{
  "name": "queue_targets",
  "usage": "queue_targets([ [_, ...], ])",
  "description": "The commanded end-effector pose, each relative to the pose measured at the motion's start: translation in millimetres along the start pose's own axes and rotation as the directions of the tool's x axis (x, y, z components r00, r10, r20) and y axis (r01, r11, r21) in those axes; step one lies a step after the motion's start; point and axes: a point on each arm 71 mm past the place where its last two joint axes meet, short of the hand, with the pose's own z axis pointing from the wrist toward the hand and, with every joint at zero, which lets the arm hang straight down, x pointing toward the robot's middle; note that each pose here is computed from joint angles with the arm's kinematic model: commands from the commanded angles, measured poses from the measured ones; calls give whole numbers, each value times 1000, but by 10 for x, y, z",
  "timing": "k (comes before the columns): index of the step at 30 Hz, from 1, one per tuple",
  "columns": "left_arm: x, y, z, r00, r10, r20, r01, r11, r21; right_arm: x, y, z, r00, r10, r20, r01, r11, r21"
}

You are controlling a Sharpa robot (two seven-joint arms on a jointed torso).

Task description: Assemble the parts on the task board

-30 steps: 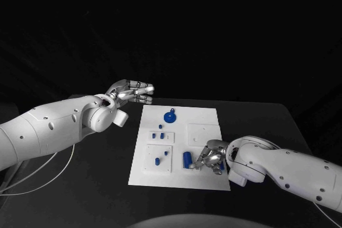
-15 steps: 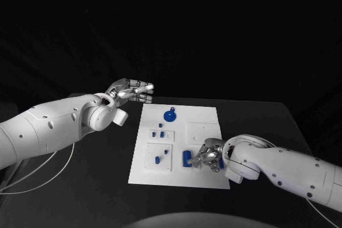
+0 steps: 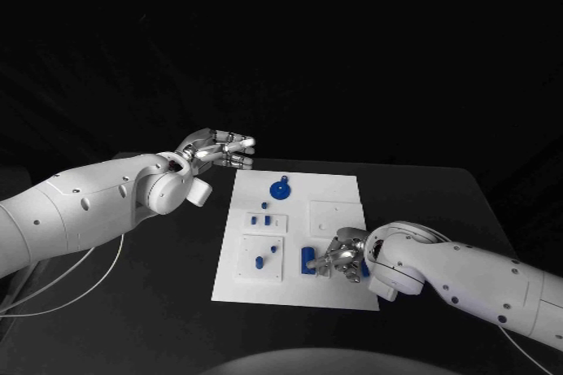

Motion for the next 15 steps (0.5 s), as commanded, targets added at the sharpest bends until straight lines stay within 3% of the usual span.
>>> queue_targets([
  [1, 28, -11, 7, 1000, -1, -23, 1, 1000, 7, 30, -26, 8, 1000, -14, -16, 14, 1000, 15],
  [6, 27, -10, 8, 1000, -1, -22, 1, 1000, 7, 33, -19, 1, 999, -35, -3, 35, 999, 9],
  [15, 18, -6, 8, 1000, 0, -19, 0, 1000, 4, 2, 7, -16, 996, -54, 74, 57, 998, -36],
])
